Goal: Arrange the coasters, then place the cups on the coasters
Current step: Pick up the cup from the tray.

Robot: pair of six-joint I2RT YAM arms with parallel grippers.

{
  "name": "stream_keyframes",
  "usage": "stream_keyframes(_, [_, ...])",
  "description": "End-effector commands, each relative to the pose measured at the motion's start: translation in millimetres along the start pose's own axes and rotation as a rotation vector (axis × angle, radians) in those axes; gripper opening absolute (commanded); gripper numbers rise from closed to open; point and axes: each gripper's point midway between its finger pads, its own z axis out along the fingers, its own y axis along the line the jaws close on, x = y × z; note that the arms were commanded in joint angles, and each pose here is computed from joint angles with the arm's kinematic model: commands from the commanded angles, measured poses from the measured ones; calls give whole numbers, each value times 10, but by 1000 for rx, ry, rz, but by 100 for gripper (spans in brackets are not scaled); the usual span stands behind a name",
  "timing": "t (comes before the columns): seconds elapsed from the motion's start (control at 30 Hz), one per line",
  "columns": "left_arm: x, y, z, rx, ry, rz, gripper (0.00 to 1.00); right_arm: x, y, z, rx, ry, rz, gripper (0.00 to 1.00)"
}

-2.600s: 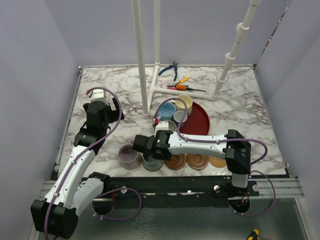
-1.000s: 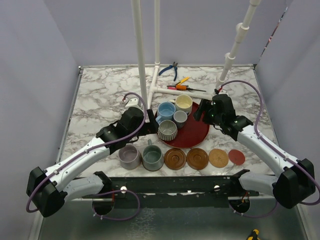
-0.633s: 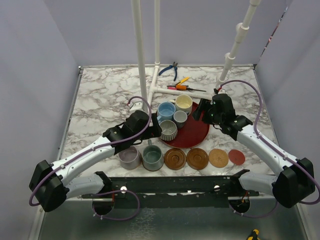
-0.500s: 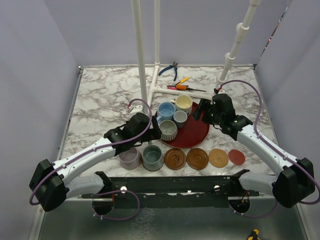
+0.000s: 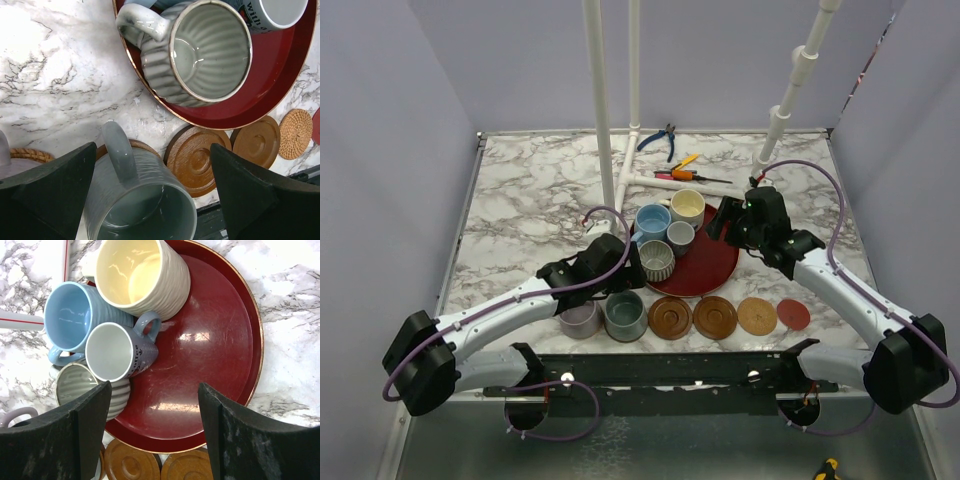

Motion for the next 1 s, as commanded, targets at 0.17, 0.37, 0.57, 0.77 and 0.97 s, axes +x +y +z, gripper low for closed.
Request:
stream_keyframes(0.17, [14,-105,32,36,1,-18,96,-48,-10,26,9,-10,16,74])
stream_keyframes(0.37, [14,-152,29,55,4,-20,96,-48,-3,42,7,-5,18,74])
stream_keyframes(0.57, [21,-181,36,66,5,-21,96,-44,-6,50,7,-2,19,73])
stream_keyframes(0.77, [16,-232,46,85,6,-22,96,-33,-15,47,9,1,18,73])
stream_keyframes(0.97, [12,-237,46,86,3,-18,96,-34,-30,44,14,1,20,73])
